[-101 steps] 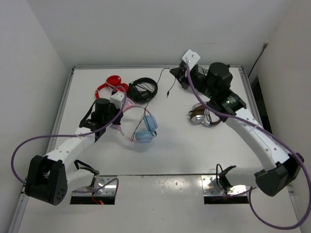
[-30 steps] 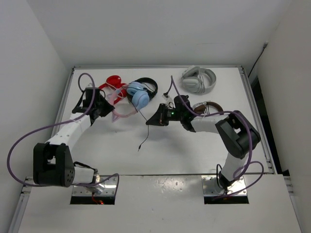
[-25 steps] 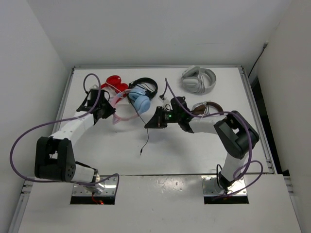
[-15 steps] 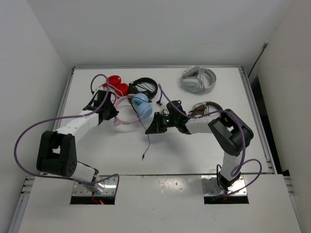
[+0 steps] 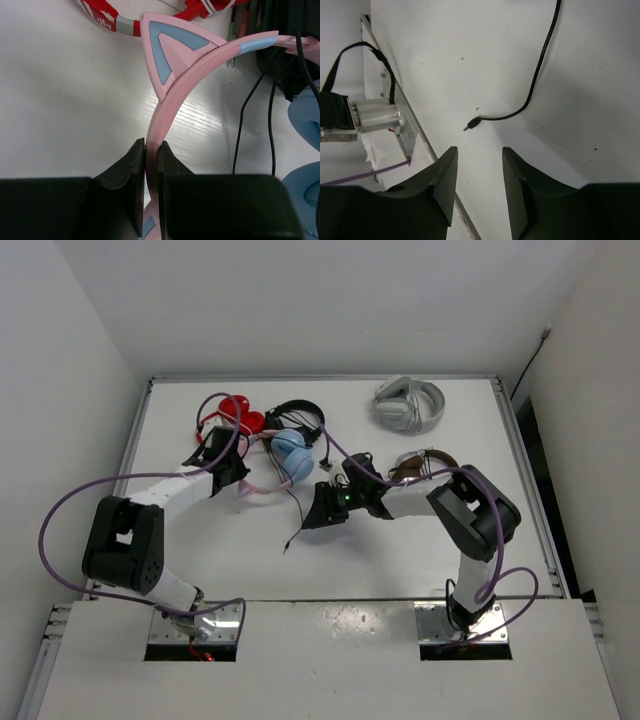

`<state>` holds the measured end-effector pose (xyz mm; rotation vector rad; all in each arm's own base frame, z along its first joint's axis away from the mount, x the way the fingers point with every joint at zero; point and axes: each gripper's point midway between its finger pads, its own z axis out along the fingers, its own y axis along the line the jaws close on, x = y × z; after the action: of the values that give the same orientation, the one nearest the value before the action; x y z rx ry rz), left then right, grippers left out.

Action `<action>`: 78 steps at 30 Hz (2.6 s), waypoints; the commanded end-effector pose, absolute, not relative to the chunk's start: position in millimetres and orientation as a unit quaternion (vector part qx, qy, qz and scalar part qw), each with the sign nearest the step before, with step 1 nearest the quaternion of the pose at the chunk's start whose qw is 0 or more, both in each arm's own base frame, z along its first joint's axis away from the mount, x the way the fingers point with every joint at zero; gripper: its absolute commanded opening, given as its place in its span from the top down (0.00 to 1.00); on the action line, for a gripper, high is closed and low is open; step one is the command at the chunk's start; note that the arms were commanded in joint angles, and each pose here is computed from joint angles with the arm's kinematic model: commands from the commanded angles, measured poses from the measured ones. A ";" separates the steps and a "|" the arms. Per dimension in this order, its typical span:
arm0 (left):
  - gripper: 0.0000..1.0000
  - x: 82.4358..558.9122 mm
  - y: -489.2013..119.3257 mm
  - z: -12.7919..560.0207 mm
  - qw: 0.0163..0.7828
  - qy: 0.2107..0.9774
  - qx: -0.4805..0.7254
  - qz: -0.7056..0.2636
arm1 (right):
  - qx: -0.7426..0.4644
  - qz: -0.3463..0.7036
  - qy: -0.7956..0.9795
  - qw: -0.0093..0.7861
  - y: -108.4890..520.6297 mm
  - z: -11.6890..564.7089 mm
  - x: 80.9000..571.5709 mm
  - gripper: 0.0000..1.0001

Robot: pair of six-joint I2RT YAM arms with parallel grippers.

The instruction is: Wrap the headphones

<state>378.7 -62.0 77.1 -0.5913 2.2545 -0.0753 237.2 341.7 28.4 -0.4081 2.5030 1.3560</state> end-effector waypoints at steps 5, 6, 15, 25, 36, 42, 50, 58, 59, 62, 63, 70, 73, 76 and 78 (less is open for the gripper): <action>1.00 404.8 -66.6 99.9 0.445 0.861 -0.242 -0.046 | -0.311 0.457 0.813 0.185 331.3 71.9 237.2 0.62; 1.00 404.8 -66.6 99.9 0.445 0.861 -0.242 -0.046 | -0.396 0.441 0.777 0.213 334.6 74.6 229.3 0.62; 1.00 403.4 -78.5 98.5 0.444 0.867 -0.220 -0.060 | -0.717 0.322 0.523 0.330 334.6 99.5 228.5 0.72; 1.00 402.5 -81.3 94.4 0.437 0.873 -0.208 -0.062 | -0.840 0.265 0.327 0.342 357.2 69.0 210.7 0.66; 1.00 400.6 -86.4 92.1 0.436 0.875 -0.202 -0.068 | -0.880 0.277 0.245 0.297 393.9 46.7 202.7 0.71; 1.00 400.3 -88.0 91.9 0.434 0.875 -0.200 -0.072 | -0.889 0.299 0.242 0.249 395.9 31.4 197.1 0.71; 1.00 400.1 -87.9 88.4 0.430 0.877 -0.200 -0.070 | -0.898 0.308 0.233 0.212 394.2 16.3 192.4 0.71; 1.00 400.1 -87.9 88.4 0.430 0.877 -0.200 -0.070 | -0.899 0.309 0.239 0.198 397.6 4.9 196.9 0.71; 1.00 400.1 -87.9 88.4 0.430 0.877 -0.200 -0.070 | -0.899 0.308 0.237 0.202 399.9 7.4 198.7 0.71; 1.00 400.1 -87.9 88.4 0.430 0.877 -0.200 -0.070 | -0.900 0.306 0.241 0.194 398.4 3.9 199.3 0.71; 1.00 400.1 -87.9 88.4 0.430 0.877 -0.200 -0.070 | -0.900 0.310 0.245 0.184 396.9 -2.0 198.2 0.71; 1.00 398.9 -92.8 88.1 0.429 0.880 -0.190 -0.074 | -0.898 0.321 0.255 0.159 399.2 -7.4 200.0 0.70; 1.00 398.9 -92.8 88.1 0.429 0.880 -0.190 -0.074 | -0.899 0.320 0.259 0.150 398.4 -12.8 201.2 0.71; 1.00 398.9 -92.8 88.1 0.429 0.880 -0.190 -0.074 | -0.902 0.319 0.263 0.126 391.6 -22.3 195.0 0.75; 1.00 398.9 -92.8 88.1 0.429 0.880 -0.190 -0.074 | -0.905 0.310 0.266 0.118 387.5 -24.3 196.8 0.77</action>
<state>382.8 -80.7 69.0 -0.4804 2.2810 -0.1072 206.1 393.8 -11.2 -2.5885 0.7788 0.8802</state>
